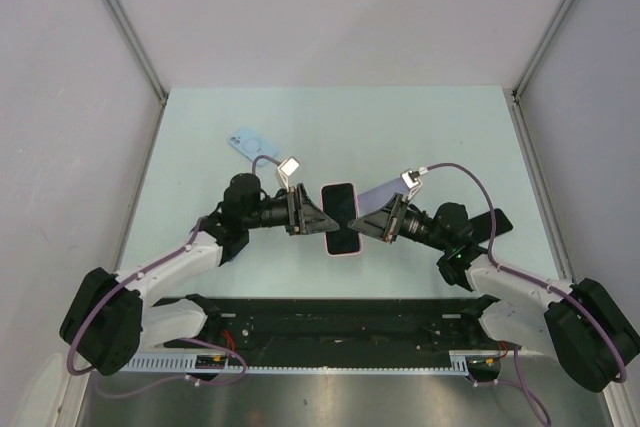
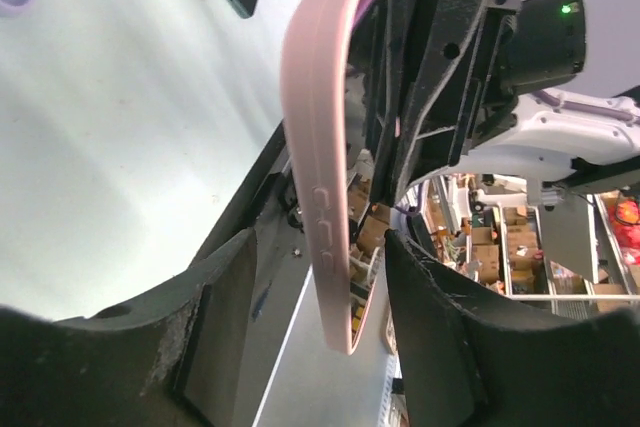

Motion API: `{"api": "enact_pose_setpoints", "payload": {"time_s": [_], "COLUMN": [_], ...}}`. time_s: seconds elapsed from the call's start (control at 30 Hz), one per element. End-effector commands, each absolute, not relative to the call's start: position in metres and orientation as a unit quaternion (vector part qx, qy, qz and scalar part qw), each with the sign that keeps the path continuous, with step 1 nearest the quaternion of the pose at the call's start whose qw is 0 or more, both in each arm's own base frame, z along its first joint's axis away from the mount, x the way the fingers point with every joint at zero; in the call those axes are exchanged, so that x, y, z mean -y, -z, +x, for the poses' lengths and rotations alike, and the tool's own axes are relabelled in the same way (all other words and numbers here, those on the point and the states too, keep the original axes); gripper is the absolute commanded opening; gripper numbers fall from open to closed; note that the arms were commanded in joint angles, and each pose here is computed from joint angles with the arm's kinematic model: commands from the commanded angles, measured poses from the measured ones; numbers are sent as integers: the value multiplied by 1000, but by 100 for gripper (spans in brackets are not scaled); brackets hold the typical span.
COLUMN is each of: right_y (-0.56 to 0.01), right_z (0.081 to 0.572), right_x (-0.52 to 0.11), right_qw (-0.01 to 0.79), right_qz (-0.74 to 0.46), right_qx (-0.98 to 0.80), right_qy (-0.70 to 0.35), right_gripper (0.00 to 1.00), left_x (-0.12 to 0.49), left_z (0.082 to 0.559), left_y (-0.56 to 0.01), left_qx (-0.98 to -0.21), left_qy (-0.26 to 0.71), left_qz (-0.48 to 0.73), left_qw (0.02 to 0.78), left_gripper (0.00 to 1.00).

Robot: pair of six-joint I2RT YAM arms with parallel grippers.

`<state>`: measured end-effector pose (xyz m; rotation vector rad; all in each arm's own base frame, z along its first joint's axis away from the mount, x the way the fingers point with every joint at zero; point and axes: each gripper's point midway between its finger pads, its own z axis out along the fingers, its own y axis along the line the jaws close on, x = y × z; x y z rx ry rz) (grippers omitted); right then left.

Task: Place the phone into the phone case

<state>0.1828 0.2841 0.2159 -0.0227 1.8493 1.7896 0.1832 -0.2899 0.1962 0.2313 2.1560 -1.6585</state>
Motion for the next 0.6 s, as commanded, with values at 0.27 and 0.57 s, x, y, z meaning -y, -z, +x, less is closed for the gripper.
{"api": "enact_pose_setpoints", "payload": {"time_s": [0.27,0.57], "right_y": [-236,-236], "right_z": [175,179], "right_x": [-287,-285], "right_qw": [292,306], "right_qz": [-26,-54], "right_qx": [-670,-678], "right_qy": [-682,-666], "right_gripper": [21,58], "left_x": [299,303], "left_z": [163,142], "left_y": [-228,-219], "left_qx": [-714,-705], "left_qy": [659,666], "left_qz": [134,188], "left_qw": [193,155], "left_gripper": [16,0]}}
